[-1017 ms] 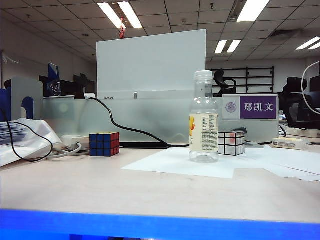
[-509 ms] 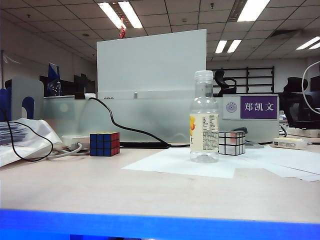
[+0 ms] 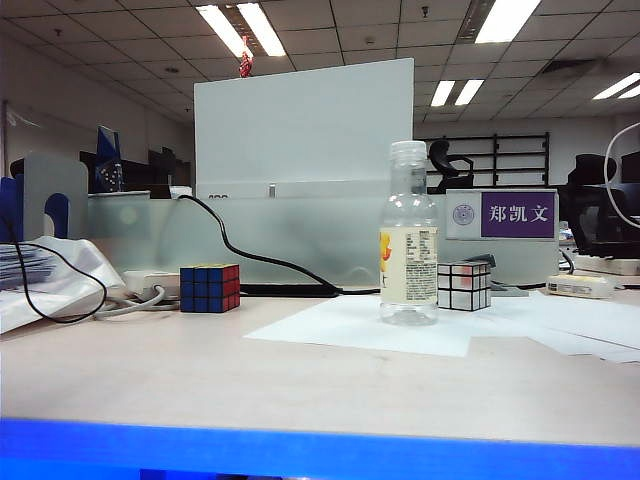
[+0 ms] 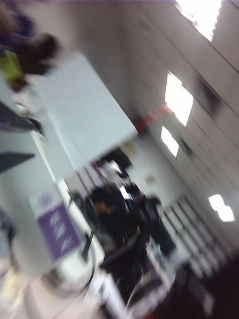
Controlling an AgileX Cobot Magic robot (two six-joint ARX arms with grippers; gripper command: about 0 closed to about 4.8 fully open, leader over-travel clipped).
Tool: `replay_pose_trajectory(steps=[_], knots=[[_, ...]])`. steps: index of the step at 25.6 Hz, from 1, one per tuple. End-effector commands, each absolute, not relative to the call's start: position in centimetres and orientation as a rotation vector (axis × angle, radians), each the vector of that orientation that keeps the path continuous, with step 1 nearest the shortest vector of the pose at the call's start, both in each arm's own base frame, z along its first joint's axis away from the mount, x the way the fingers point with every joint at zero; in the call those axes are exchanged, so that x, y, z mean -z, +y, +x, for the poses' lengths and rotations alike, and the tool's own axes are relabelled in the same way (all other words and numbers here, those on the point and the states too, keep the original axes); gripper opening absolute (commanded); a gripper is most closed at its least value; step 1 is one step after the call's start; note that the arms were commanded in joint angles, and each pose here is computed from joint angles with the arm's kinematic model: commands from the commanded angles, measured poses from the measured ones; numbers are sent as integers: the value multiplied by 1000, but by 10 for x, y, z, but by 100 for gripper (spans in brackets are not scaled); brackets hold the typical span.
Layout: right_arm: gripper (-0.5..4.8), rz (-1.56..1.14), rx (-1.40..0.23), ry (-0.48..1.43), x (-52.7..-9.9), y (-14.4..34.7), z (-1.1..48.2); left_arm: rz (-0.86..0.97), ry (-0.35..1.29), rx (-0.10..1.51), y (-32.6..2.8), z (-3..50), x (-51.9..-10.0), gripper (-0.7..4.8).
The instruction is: Flip the plastic bottle upside down.
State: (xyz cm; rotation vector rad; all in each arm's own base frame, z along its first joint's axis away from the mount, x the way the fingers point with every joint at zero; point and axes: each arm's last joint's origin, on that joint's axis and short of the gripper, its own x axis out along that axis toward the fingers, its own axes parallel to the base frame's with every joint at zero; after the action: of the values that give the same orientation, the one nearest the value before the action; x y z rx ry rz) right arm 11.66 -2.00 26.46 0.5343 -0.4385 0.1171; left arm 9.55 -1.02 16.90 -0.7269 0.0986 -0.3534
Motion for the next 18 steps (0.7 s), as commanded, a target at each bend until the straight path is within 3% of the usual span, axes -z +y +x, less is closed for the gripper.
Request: replay_pose_trajectory(steps=[1, 4, 5, 7, 12, 18], knots=[[150, 255, -307, -417, -302, -9, 145, -716, 87, 359, -10, 95, -170, -4], [427, 168, -393, -332, -314, 9, 185, -716, 82, 353, -10, 95, -171, -4], [479, 168, -438, -285, -314, 16, 201, -716, 80, 354, -10, 95, -171, -4], [479, 157, -512, -158, -304, 33, 234, -716, 78, 358, -10, 95, -171, -4], [479, -29, -385, -9, -271, 47, 254, -706, 86, 401, -11, 95, -172, -4], [479, -14, -488, 131, -239, 62, 270, -633, 76, 392, -11, 95, -171, -4]])
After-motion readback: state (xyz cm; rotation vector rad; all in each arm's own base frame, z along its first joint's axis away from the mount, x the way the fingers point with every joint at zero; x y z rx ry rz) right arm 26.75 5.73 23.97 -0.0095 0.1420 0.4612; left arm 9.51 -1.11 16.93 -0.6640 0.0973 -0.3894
